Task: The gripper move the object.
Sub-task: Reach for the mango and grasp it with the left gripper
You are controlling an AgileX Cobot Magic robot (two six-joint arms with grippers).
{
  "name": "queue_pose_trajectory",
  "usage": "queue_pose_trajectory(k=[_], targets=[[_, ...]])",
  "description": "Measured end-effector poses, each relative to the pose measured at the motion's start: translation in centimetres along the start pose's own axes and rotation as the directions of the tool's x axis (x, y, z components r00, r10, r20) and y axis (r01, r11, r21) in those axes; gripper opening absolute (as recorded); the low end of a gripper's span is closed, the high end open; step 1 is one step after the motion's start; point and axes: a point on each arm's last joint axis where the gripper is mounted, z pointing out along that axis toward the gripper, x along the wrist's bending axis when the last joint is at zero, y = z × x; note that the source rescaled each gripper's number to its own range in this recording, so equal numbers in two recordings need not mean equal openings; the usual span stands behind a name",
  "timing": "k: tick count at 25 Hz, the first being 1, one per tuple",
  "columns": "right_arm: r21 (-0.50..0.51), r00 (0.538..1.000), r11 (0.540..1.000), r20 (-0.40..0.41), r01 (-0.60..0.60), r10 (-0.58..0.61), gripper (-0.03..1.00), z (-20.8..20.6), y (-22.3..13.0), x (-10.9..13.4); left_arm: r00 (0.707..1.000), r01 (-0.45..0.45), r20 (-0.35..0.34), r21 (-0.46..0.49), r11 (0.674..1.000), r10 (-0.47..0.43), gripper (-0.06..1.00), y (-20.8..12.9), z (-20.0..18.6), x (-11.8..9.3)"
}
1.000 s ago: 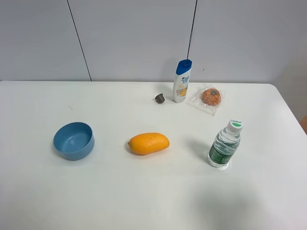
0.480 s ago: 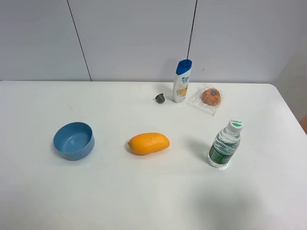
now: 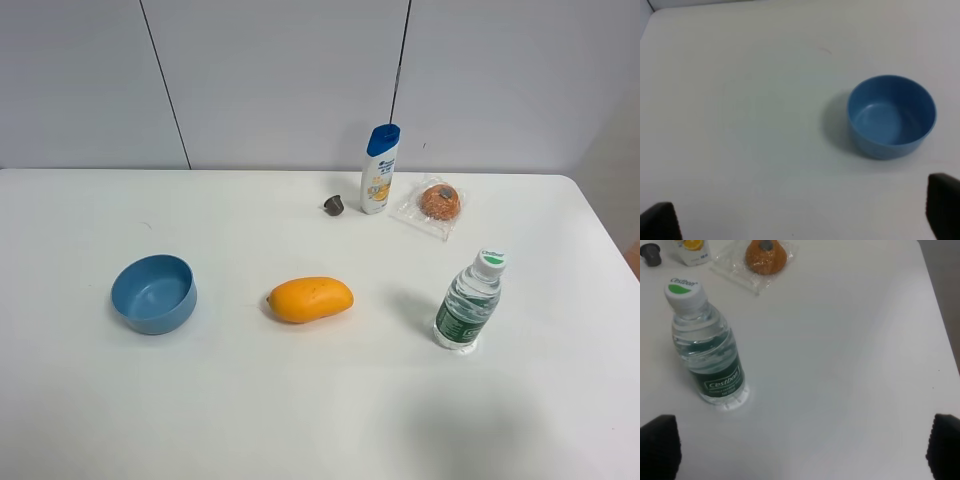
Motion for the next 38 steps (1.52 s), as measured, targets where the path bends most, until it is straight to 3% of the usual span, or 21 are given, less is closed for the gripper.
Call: queue_pose_trajectory(k=[7,14,21,24,28,33,38], targets=[[0.0,1.0,1.0,0.0,0.0,0.0,1.0,0.0,0.0,0.0,0.999,0.003,0.033,0.134,0.991,-0.007,1.0,3.8,2.6,0.4],[0.0,1.0,1.0,0.0,0.0,0.0,1.0,0.0,0.0,0.0,0.995,-0.057,0.093,0.232,0.971,0.037,1.0,7.3,6.6,0.3],[0.0,1.0,1.0,0.0,0.0,0.0,1.0,0.0,0.0,0.0,0.973,-0.14,0.223,0.337,0.931,0.066,1.0,9.3,11.6,-0.6],[0.0,1.0,1.0,0.0,0.0,0.0,1.0,0.0,0.0,0.0,0.94,-0.254,0.305,0.333,0.908,0.151,1.0,10.0,13.4,-1.8],[0.0,1.0,1.0,0.0,0.0,0.0,1.0,0.0,0.0,0.0,0.874,-0.399,0.406,0.285,0.872,0.267,1.0,11.0,15.5,-4.0],[0.0,1.0,1.0,0.0,0.0,0.0,1.0,0.0,0.0,0.0,0.814,-0.489,0.488,0.279,0.827,0.316,1.0,11.0,18.0,-6.6],[0.0,1.0,1.0,0.0,0.0,0.0,1.0,0.0,0.0,0.0,0.7,-0.626,0.584,0.224,0.746,0.412,1.0,10.6,20.2,-9.7]])
